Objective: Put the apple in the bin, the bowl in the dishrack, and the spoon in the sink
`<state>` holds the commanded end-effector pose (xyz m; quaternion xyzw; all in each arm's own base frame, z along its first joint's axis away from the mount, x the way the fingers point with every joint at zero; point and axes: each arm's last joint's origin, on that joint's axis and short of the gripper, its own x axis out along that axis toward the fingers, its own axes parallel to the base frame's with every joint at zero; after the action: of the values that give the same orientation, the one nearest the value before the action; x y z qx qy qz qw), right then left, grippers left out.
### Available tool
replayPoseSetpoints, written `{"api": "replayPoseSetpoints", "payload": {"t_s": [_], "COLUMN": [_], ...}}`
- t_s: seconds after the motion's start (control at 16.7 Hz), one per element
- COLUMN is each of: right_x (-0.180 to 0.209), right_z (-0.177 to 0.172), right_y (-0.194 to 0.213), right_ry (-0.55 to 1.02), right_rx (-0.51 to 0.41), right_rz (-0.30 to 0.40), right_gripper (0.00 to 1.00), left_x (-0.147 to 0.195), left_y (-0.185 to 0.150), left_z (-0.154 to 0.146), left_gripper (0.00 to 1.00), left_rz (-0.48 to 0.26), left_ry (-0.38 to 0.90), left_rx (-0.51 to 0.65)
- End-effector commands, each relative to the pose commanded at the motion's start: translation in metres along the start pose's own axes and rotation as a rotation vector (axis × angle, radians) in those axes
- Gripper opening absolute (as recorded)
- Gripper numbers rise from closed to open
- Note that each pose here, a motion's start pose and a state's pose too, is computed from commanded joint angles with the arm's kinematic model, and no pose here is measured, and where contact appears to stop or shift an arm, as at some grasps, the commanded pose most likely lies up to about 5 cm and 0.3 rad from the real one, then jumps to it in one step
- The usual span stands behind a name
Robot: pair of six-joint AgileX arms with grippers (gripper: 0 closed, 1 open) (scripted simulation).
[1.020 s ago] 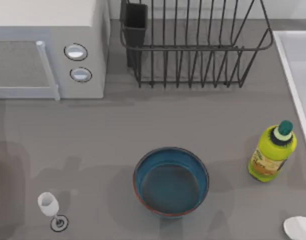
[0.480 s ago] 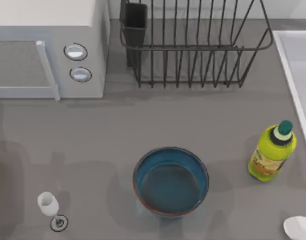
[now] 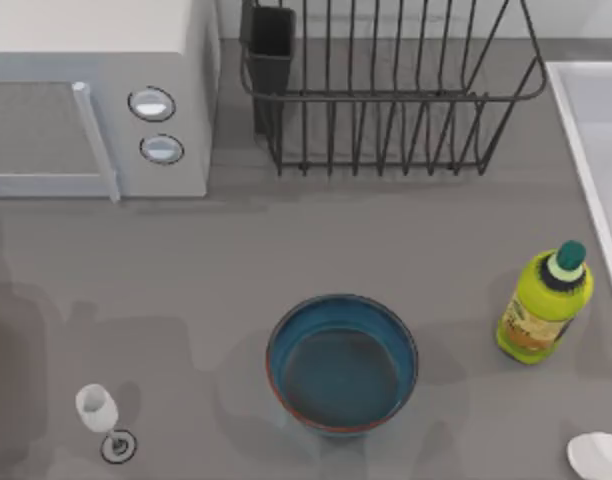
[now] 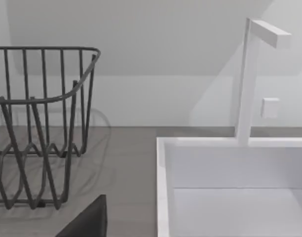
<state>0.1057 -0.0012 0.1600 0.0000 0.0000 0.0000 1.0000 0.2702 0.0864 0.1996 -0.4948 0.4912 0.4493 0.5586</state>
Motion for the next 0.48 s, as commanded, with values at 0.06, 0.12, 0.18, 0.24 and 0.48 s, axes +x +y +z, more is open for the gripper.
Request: {"api": "replayPoseSetpoints", "payload": {"t_s": [0.06, 0.12, 0.18, 0.24, 0.48], "right_x": [0.0000, 0.0000, 0.0000, 0.0000, 0.0000], "right_z": [0.0000, 0.0000, 0.0000, 0.0000, 0.0000], "right_y": [0.0000, 0.0000, 0.0000, 0.0000, 0.0000], "right_ry": [0.000, 0.000, 0.000, 0.000, 0.000], "right_rx": [0.000, 0.000, 0.000, 0.000, 0.000], "right_rz": [0.000, 0.000, 0.000, 0.000, 0.000], "right_gripper": [1.00, 1.00, 1.00, 1.00, 1.00], "left_x": [0.0000, 0.0000, 0.0000, 0.0000, 0.0000], "left_y": [0.0000, 0.0000, 0.0000, 0.0000, 0.0000], "left_z": [0.0000, 0.0000, 0.0000, 0.0000, 0.0000], "left_gripper": [0.00, 0.00, 0.00, 0.08, 0.38], "left_rz": [0.000, 0.000, 0.000, 0.000, 0.000], "left_ry": [0.000, 0.000, 0.000, 0.000, 0.000], "left_rx": [0.000, 0.000, 0.000, 0.000, 0.000]}}
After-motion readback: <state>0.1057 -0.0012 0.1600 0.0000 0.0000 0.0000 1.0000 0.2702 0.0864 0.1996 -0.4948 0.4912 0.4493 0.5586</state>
